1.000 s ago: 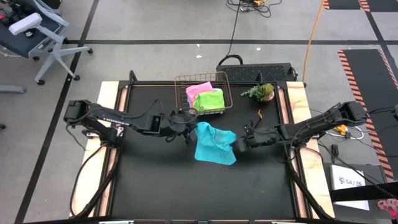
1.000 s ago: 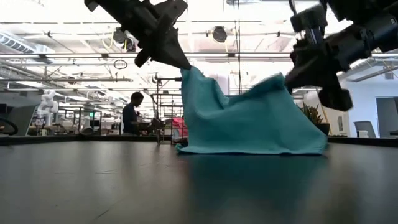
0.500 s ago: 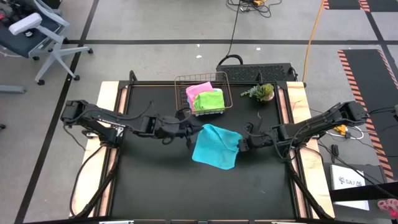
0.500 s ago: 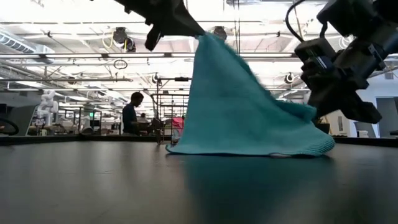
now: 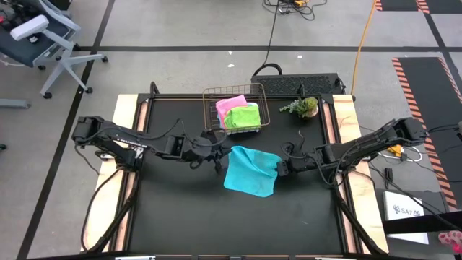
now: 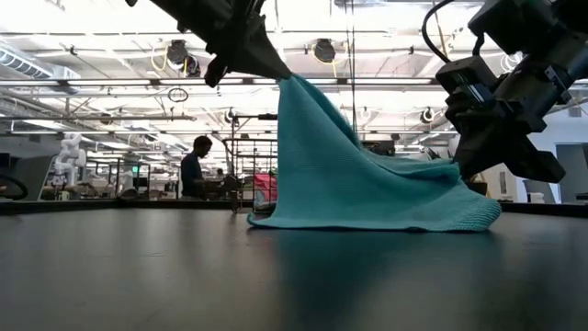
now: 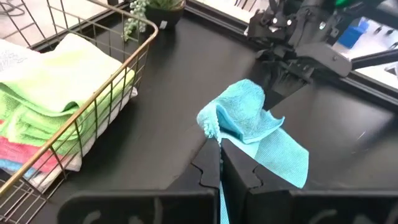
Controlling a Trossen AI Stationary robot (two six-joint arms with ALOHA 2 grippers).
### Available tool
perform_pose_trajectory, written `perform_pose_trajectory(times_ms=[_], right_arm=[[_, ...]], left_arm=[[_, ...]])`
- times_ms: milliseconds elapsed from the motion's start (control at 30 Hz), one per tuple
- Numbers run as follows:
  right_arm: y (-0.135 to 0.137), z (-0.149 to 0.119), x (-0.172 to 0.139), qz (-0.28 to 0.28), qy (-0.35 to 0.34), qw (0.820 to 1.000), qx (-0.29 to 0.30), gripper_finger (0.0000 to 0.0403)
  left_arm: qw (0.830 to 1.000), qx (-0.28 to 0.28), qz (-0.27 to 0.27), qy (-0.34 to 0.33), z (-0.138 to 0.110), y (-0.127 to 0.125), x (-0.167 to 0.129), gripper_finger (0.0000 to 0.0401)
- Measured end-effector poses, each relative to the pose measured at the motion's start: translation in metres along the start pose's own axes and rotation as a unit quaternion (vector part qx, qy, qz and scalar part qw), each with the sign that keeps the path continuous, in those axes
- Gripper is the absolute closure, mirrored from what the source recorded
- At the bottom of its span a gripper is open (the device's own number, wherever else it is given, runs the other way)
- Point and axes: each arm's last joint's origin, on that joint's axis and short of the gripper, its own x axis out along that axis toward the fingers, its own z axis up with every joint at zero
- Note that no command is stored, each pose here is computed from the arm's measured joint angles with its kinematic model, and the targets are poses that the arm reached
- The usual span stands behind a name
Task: Fold microfiber towels
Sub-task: Fold the blue microfiber cloth
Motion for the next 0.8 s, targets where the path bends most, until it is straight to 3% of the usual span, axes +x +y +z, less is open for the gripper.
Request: perform_pose_trajectory(times_ms=[433, 667, 800], right_arm=[[0.0019, -0.0012, -0.0001, 0.013, 0.025, 1.000, -0.005, 0.0385], [0.0054, -0.0006, -0.0002, 0.032, 0.021, 0.998, -0.047, 0.0372], [0.0056, -0.0027, -0.0003, 0.042, 0.055, 0.992, -0.103, 0.0372]], left_arm=[[1.000, -0.001, -0.001, -0.001, 0.0003, -0.0001, -0.0001, 0.0401], [1.000, -0.001, 0.000, -0.001, 0.0002, -0.0001, -0.0001, 0.0401], [1.000, -0.002, 0.000, -0.001, 0.0002, -0.0001, -0.0001, 0.0401]])
